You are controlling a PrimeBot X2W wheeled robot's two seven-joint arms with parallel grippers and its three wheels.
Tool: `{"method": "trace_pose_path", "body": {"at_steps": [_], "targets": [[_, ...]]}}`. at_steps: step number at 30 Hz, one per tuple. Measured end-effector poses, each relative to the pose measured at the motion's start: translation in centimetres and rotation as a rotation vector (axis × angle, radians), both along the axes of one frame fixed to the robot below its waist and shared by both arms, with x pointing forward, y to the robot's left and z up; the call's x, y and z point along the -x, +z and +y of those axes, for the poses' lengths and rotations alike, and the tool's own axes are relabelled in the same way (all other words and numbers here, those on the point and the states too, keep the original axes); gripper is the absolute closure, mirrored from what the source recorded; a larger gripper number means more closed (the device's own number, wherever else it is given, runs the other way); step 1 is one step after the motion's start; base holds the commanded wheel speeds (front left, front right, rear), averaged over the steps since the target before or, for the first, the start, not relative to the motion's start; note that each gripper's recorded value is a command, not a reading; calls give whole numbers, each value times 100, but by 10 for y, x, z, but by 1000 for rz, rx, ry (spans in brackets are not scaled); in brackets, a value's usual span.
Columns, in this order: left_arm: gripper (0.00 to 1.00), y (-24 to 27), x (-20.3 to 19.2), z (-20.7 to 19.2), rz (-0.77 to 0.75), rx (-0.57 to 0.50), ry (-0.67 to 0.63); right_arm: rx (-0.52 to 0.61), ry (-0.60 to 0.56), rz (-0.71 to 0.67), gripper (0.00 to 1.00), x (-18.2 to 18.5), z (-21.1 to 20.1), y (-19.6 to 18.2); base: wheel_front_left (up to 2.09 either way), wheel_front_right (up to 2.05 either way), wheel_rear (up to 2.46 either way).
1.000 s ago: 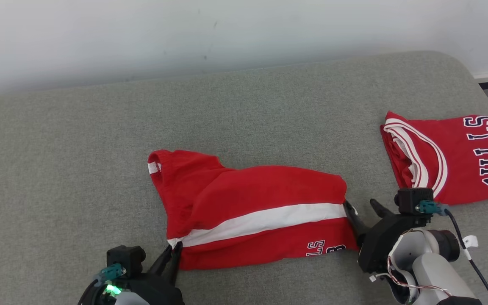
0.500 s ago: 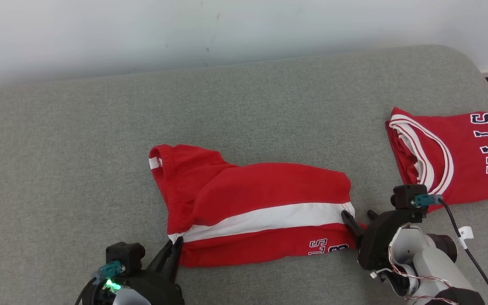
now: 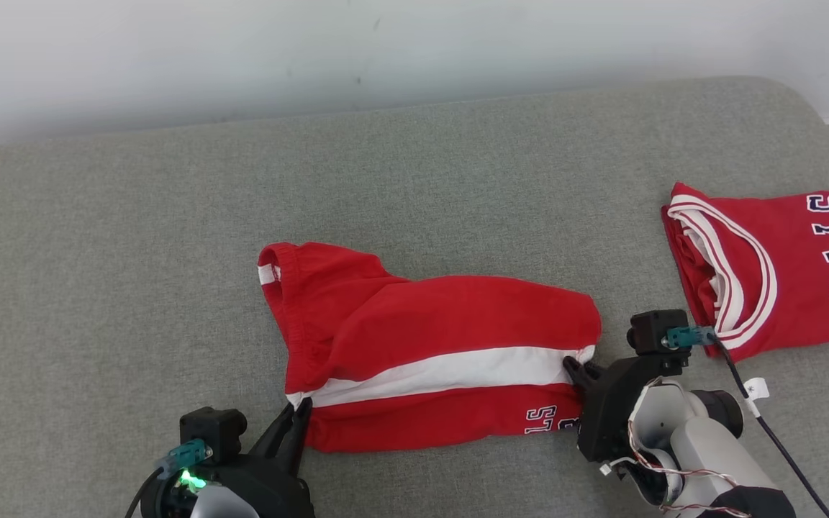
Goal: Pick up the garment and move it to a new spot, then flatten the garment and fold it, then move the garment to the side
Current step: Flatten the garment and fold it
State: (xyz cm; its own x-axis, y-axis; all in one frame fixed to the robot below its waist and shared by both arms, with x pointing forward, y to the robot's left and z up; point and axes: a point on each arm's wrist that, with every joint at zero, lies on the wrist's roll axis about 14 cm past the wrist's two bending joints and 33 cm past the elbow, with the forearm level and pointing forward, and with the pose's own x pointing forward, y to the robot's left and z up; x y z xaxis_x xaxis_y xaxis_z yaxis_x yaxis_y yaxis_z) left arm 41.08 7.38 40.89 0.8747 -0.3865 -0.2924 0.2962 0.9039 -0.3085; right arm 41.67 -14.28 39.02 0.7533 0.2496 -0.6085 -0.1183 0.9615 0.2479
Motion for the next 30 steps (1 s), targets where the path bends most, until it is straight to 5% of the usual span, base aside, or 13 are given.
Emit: {"method": "trace_pose_path", "body": {"at_steps": [1,15,24,30], "targets": [[100,0,0,0,0,-1,0,9,10,-21,100,0,2,2,0,0,0],[100,20,-3,5,-67,28,34,58,3,-198,100,-9,-8,40,0,0,0],[100,86,-23,0,-257,169,77,92,-24,-465,100,-31,-17,105,0,0,0],[100,114,-37,-11,-279,260,66,68,-19,-527,100,-42,-9,127,0,0,0]]}}
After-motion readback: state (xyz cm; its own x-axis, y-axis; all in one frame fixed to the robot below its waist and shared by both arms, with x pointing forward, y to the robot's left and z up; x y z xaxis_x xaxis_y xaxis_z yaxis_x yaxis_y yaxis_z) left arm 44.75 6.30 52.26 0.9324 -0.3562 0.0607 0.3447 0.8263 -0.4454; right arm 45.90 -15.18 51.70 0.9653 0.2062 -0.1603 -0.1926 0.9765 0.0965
